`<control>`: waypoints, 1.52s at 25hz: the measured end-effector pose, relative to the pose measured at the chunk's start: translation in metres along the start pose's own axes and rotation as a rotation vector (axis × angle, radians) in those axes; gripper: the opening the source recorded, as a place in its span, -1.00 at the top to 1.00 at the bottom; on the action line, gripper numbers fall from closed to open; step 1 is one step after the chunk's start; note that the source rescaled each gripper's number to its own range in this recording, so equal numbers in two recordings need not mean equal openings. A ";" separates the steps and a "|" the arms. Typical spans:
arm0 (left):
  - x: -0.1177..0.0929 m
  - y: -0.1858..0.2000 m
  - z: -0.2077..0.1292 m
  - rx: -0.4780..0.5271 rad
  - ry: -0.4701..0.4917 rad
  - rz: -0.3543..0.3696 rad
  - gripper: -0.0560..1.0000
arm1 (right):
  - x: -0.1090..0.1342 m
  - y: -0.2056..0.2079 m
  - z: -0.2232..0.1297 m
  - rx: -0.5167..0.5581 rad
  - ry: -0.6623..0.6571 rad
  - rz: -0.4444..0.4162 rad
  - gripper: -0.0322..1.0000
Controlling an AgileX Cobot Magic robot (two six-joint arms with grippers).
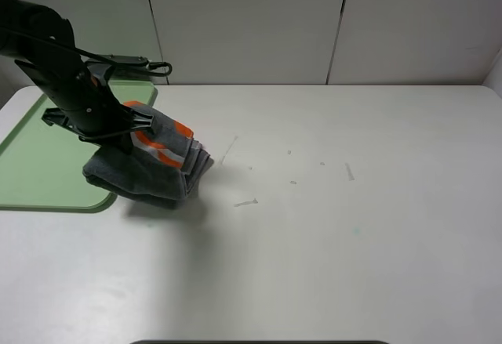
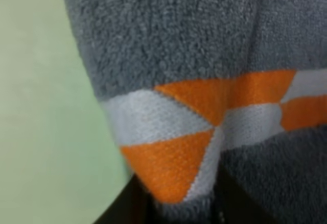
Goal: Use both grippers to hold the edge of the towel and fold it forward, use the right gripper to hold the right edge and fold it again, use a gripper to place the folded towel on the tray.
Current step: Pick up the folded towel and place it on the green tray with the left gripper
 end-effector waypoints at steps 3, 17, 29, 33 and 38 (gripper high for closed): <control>0.019 0.006 0.010 -0.008 0.002 0.041 0.57 | 0.000 0.000 0.000 0.001 0.000 0.000 -1.00; 0.105 0.015 0.014 -0.022 0.084 0.181 0.57 | 0.000 0.000 0.000 0.001 0.000 0.000 -1.00; 0.132 0.019 0.010 -0.010 0.039 0.252 0.57 | 0.000 0.000 0.000 0.000 0.000 0.000 -1.00; 0.132 0.019 0.011 -0.016 0.037 0.252 0.57 | 0.000 0.000 0.000 0.000 0.000 0.000 -1.00; 0.132 0.019 0.011 -0.019 0.055 0.254 0.11 | 0.000 0.000 0.000 0.000 0.000 0.000 -1.00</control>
Point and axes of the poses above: a point on each arm's last joint axis where the gripper is mounted, y pointing back along that axis away from the gripper, x along the wrist's bending axis when the last joint is at zero, z = x × y, the point moved 9 cm from there along -y, pointing out along that axis toward the gripper, and after that the axes turned 6 degrees about -y, right-handed, at the moved point
